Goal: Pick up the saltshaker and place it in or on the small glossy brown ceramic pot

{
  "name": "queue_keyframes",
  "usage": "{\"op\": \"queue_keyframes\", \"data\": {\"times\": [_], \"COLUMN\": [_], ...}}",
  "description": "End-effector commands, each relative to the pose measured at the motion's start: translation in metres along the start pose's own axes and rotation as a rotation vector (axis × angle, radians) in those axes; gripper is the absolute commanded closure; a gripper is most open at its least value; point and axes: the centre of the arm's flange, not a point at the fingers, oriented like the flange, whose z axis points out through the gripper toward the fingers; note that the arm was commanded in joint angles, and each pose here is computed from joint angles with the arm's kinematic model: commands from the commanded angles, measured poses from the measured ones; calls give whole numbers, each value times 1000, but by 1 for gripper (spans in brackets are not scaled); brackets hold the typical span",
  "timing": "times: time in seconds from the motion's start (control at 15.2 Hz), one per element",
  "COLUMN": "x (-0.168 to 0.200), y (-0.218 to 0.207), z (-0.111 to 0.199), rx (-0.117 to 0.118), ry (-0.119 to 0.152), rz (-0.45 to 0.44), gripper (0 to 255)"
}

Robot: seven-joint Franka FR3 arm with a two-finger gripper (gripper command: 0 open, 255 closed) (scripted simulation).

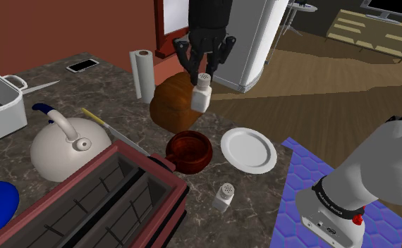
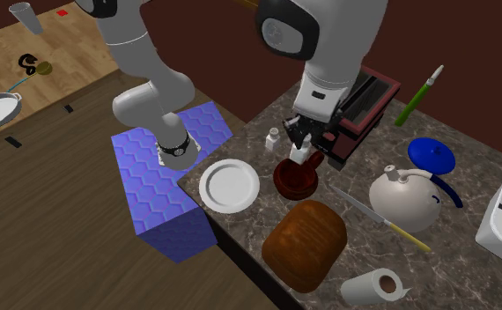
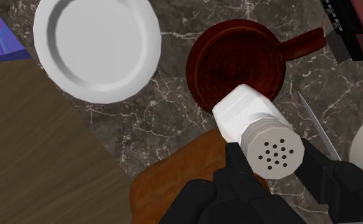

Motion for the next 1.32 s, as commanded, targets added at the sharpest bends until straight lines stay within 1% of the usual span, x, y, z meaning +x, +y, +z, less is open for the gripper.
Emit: {"op": "queue_keyframes", "data": {"times": [0.0,0.13,1.25], "x": [-13,-25,-23], "y": [-23,-45,-46], "z": [-5,-11,78], "rx": [0,0,0], "ry": [0,0,0], "rz": [2,2,2], "gripper": [255,255,255]}}
